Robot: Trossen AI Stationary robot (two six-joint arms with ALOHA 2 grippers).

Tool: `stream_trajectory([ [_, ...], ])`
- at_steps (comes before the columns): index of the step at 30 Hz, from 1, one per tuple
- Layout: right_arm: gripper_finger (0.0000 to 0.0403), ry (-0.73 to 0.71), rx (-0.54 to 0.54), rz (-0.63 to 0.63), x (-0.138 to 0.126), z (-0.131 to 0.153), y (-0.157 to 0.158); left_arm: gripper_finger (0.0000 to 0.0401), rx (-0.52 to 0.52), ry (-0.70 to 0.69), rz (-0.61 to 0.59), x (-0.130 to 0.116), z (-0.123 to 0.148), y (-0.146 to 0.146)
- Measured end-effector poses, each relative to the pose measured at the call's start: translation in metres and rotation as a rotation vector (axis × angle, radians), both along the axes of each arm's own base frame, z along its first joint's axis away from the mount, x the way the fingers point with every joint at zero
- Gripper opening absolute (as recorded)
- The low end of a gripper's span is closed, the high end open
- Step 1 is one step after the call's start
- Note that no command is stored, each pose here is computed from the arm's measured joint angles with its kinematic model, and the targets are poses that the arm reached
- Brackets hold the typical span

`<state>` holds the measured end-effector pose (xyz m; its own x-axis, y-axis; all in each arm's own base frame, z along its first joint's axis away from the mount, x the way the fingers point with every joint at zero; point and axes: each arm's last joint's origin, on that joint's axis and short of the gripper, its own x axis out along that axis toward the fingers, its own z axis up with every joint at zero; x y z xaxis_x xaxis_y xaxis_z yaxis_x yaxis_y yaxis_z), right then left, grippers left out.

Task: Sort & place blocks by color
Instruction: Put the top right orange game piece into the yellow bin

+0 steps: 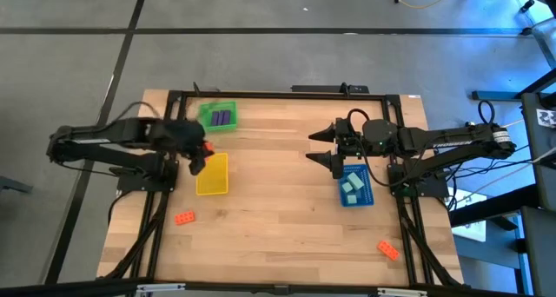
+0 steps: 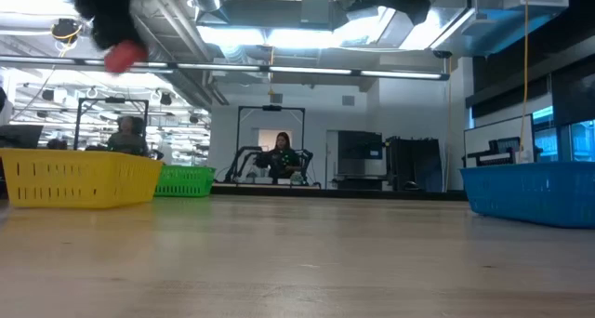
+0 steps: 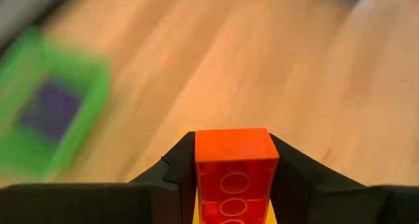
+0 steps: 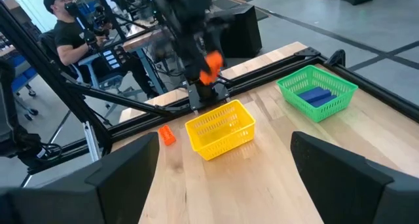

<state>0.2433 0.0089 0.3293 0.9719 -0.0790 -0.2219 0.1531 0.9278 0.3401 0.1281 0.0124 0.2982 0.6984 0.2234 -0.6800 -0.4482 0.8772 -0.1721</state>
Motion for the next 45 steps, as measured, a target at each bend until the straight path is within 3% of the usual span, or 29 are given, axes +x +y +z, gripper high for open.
stream_trajectory([
  [3, 0.0348, 0.003, 0.0, -0.001, 0.0, 0.0, 0.0, 0.0127, -0.032, 0.213, 0.0, 0.004, -0.021, 0.001],
  [9, 0.0348, 0.004, -0.001, -0.001, 0.0, 0.0, 0.0, 0.0127, -0.048, 0.391, 0.003, 0.022, -0.056, 0.005],
  [13, 0.0348, 0.004, -0.001, -0.001, 0.0, 0.0, 0.0, 0.0127, -0.093, 0.518, -0.07, 0.035, -0.081, 0.008],
  [19, 0.0348, 0.005, -0.001, -0.001, 0.0, -0.001, 0.0, 0.0127, -0.054, 0.503, -0.216, 0.061, -0.098, 0.01],
  [23, 0.0348, 0.005, -0.001, -0.002, 0.0, -0.001, 0.0, 0.0127, -0.048, 0.577, -0.251, 0.067, -0.11, 0.013],
  [31, 0.0348, 0.005, -0.002, -0.001, 0.0, -0.001, 0.0, 0.0127, -0.087, 0.687, -0.27, 0.076, -0.134, 0.022],
  [40, 0.0348, 0.006, -0.006, -0.001, 0.0, -0.001, 0.0, 0.0127, -0.1, 0.719, -0.262, 0.078, -0.141, 0.024],
  [45, 0.0348, 0.006, -0.006, 0.0, 0.0, -0.001, 0.0, 0.0172, -0.096, 0.724, -0.254, 0.078, -0.141, 0.024],
])
